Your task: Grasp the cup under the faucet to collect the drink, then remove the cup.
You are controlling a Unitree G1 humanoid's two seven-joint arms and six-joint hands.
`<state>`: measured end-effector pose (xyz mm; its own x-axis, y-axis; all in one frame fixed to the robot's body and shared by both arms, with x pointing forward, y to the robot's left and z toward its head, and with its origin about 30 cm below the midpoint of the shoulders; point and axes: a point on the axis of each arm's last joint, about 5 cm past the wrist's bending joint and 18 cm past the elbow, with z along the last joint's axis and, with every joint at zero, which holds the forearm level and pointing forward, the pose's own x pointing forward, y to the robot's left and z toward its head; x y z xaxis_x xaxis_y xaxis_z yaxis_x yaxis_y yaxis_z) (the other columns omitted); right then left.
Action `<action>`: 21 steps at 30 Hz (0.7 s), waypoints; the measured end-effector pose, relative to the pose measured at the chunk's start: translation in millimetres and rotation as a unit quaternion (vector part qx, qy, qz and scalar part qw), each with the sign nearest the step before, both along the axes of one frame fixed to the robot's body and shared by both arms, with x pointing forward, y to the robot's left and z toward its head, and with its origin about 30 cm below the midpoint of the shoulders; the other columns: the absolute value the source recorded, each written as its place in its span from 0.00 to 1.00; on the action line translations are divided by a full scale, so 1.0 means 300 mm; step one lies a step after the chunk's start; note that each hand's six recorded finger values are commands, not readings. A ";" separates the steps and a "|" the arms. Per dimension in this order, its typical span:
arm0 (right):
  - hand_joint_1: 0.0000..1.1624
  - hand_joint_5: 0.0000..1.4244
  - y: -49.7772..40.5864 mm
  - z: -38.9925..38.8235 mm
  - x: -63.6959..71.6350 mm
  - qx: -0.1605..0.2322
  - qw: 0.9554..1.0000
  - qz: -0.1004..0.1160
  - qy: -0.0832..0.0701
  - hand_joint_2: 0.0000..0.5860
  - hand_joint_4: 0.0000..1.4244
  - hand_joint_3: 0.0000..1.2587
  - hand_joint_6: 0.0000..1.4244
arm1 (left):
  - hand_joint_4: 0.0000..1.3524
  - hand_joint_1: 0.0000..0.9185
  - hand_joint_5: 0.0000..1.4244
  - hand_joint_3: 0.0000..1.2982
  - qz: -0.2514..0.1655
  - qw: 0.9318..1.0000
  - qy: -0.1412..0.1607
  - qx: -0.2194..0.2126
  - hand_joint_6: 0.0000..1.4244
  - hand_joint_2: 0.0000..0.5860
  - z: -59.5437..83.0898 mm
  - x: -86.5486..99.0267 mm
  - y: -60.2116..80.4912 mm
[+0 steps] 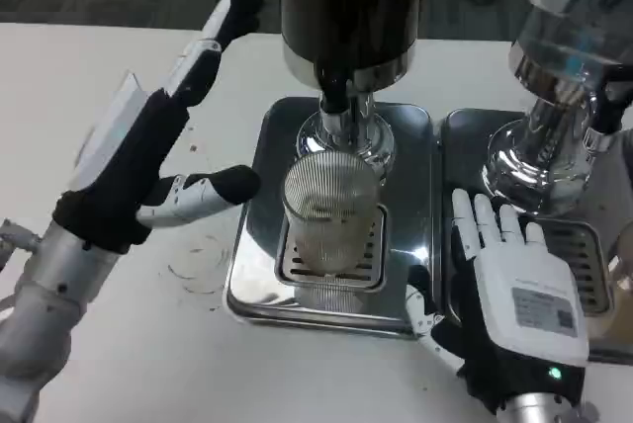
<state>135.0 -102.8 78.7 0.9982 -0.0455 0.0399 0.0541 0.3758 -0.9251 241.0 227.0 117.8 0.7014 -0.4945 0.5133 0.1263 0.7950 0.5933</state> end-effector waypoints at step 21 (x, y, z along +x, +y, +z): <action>0.30 0.00 0.007 -0.002 -0.005 0.023 0.999 -0.031 -0.004 0.89 0.00 0.00 0.00 | 0.00 0.00 0.09 0.00 -0.098 0.994 0.031 0.026 0.01 0.12 0.037 0.076 -0.121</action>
<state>133.6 -100.7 78.1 0.9931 -0.1087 0.0444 0.0858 0.4145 -0.9060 263.8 190.7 128.8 0.6183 -0.6498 0.4420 0.3141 0.7199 0.6189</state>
